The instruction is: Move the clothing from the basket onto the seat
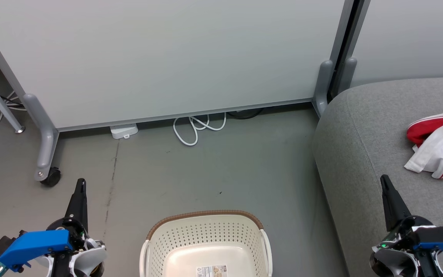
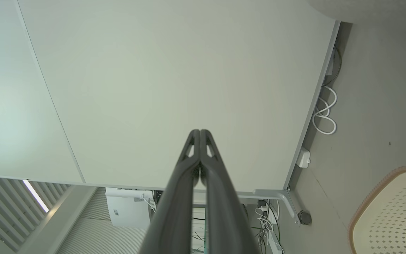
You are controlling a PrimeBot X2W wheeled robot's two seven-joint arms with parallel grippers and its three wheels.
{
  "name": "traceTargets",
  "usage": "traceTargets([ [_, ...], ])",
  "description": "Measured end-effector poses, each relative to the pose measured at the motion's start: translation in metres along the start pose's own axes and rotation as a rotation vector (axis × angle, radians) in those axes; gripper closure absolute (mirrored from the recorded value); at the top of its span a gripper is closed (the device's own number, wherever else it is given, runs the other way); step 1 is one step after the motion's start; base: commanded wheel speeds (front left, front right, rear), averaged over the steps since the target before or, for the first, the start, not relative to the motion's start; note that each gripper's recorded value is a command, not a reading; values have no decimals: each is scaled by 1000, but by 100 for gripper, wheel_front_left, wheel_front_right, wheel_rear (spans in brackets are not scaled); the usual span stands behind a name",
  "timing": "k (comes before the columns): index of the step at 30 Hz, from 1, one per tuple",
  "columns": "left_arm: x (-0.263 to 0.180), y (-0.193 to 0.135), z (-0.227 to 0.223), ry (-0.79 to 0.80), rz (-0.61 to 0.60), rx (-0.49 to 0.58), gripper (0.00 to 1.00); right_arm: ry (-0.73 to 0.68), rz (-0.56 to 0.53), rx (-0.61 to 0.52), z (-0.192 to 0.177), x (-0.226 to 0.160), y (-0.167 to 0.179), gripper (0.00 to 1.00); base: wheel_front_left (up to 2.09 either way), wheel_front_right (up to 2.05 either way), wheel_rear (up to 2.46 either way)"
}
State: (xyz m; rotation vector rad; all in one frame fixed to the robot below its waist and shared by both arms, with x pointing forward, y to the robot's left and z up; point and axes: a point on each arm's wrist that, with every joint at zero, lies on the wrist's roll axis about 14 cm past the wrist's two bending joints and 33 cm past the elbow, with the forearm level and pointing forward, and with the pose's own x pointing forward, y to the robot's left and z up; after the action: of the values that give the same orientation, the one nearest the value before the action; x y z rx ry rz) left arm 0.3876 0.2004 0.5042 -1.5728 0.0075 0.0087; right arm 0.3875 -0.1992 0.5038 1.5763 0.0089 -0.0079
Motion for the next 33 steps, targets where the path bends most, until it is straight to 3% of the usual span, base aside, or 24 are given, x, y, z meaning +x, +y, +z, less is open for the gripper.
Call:
traceTargets([
  [33, 0, 0, 0, 0, 0, 0, 100, 0, 0, 0, 0, 0, 0, 100, 0, 0, 0],
])
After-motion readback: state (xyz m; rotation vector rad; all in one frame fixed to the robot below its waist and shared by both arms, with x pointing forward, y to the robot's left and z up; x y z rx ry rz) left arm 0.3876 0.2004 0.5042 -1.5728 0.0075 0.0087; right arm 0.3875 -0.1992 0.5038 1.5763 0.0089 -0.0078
